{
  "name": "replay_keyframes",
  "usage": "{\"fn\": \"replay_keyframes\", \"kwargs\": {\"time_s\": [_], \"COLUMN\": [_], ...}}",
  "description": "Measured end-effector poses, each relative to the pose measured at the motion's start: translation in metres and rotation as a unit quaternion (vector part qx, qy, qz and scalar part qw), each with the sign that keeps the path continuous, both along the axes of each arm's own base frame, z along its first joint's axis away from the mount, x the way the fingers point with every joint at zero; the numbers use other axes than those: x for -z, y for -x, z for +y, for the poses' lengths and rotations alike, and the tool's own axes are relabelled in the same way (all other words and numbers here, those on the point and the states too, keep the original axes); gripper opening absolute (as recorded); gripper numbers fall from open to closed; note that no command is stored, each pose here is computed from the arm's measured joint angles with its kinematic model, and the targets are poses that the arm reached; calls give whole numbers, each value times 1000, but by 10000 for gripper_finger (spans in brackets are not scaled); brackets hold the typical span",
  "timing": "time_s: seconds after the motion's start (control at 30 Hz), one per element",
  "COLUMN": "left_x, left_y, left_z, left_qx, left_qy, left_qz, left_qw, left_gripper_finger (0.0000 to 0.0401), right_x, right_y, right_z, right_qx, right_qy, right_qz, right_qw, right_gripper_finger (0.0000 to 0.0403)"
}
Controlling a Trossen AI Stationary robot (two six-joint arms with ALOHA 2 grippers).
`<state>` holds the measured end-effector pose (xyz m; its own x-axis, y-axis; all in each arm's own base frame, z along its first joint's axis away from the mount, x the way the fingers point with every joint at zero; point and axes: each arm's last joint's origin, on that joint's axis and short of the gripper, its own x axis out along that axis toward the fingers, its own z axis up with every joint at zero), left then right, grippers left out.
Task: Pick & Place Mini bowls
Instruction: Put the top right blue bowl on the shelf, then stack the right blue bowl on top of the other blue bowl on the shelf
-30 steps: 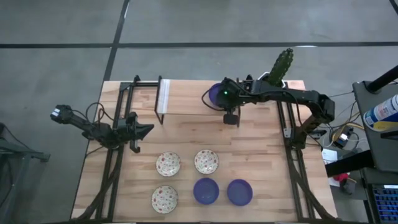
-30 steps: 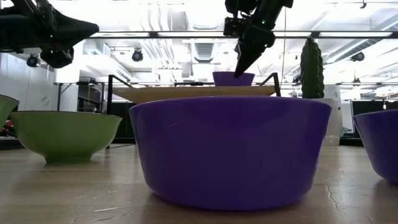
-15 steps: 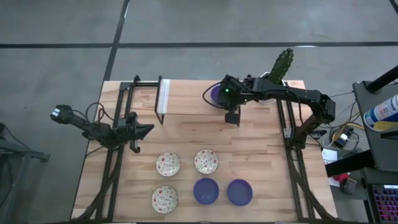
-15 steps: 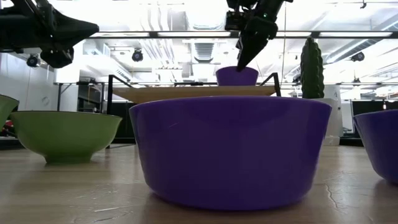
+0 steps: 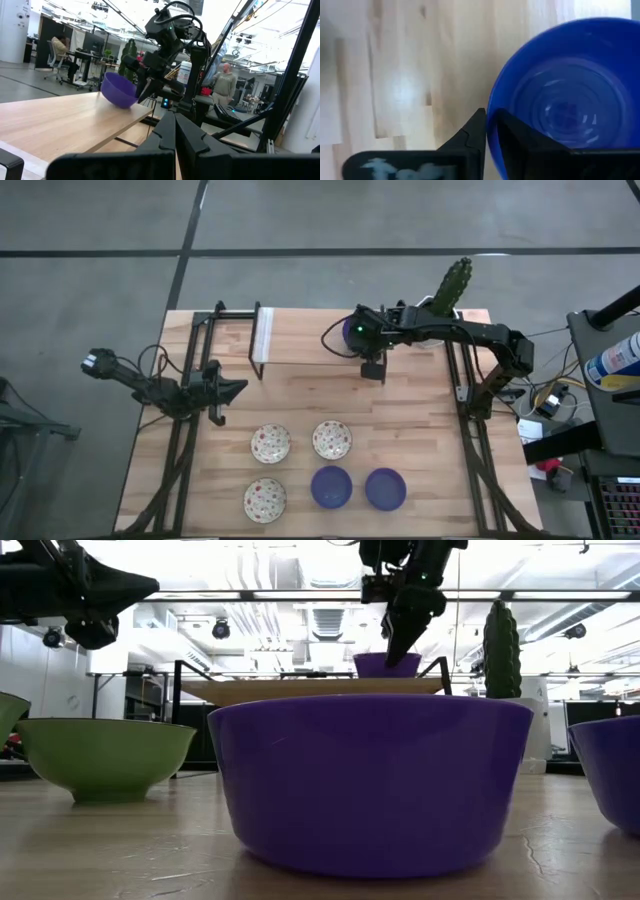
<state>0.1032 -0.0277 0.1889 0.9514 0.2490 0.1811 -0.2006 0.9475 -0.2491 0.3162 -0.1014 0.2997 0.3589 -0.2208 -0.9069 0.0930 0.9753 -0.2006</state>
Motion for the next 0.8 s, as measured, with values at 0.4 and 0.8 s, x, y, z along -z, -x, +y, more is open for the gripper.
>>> {"fn": "replay_keyframes", "kwargs": {"time_s": [0.4,0.8], "left_x": [0,0], "left_y": [0,0], "left_z": [0,0], "left_qx": [0,0], "left_qy": [0,0], "left_qz": [0,0], "left_qw": [1000,1000], "left_gripper_finger": [0,0], "right_x": [-10,-33], "right_y": [3,7], "right_z": [1,11], "right_qx": [8,16], "right_qy": [5,-8], "right_qz": [-14,-13], "right_qw": [1000,1000], "right_gripper_finger": [89,94]}}
